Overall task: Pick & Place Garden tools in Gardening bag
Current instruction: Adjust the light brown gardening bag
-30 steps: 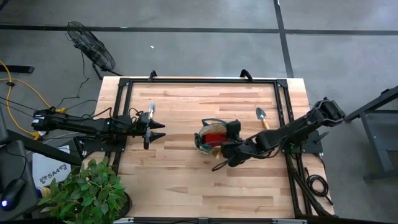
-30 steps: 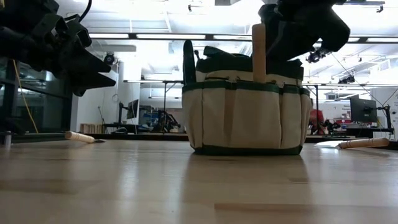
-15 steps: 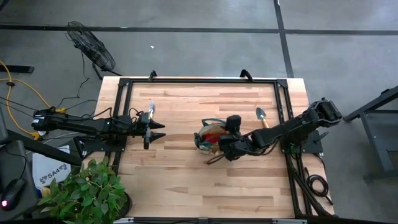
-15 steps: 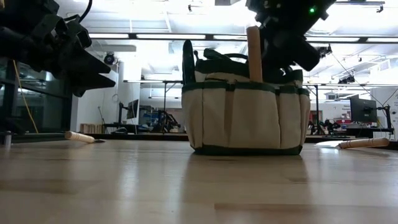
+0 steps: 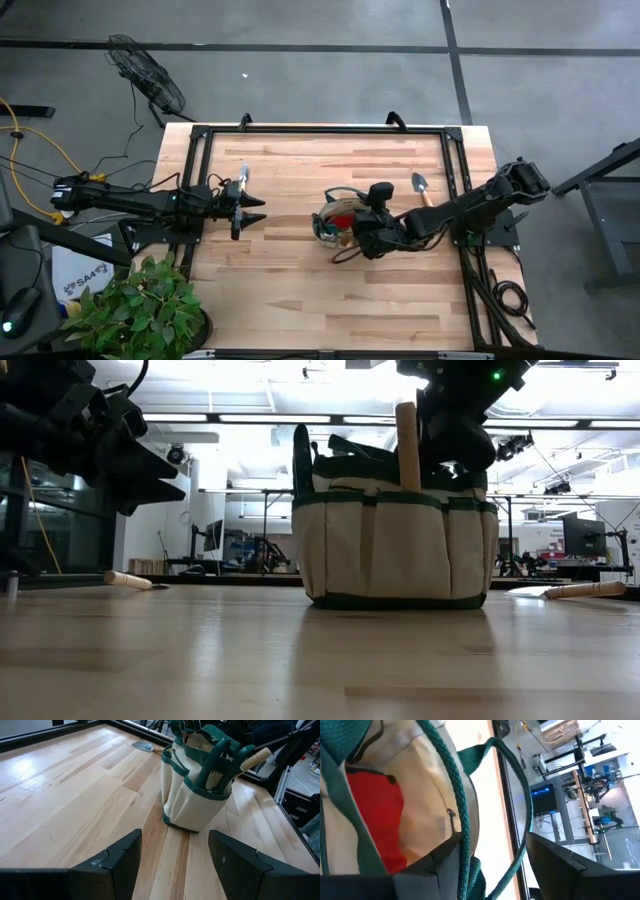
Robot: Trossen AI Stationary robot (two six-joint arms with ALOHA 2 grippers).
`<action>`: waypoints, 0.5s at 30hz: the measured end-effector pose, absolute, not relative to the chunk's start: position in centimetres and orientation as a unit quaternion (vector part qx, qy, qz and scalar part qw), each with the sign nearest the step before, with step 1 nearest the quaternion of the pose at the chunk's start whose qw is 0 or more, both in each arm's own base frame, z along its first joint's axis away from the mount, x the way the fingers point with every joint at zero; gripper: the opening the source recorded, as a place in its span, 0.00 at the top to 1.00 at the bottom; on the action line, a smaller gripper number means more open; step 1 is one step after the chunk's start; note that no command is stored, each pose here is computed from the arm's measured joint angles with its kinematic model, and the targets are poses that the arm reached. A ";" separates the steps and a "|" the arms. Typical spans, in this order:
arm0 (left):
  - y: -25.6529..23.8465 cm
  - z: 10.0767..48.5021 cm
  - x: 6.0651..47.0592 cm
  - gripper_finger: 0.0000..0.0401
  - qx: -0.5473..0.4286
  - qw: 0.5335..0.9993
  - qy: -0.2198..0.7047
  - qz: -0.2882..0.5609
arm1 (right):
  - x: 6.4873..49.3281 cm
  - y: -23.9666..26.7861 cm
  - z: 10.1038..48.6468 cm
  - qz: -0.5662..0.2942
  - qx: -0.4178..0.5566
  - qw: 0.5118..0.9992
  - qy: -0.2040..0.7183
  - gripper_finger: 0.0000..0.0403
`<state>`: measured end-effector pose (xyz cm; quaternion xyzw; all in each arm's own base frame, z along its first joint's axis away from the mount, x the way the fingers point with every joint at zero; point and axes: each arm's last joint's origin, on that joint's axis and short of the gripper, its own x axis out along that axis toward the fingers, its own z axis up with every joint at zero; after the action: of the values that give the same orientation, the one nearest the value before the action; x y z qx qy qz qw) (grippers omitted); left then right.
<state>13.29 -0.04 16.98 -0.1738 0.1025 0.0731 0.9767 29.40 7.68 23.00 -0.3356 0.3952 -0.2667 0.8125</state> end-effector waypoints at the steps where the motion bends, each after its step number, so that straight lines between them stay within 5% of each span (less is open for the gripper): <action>1: 0.0 17.0 13.3 0.44 -0.174 0.977 0.103 0.073 | 29.4 7.7 23.0 -0.270 -0.337 0.812 0.394 0.49; 15: 0.0 17.0 13.3 0.44 -0.174 0.977 0.103 0.073 | 30.0 5.3 23.2 -0.316 -0.333 0.794 0.399 0.49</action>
<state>13.29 -0.04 16.98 -0.1736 0.1025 0.0730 0.9767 30.04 5.25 23.21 -0.3332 0.3985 -0.3156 0.7941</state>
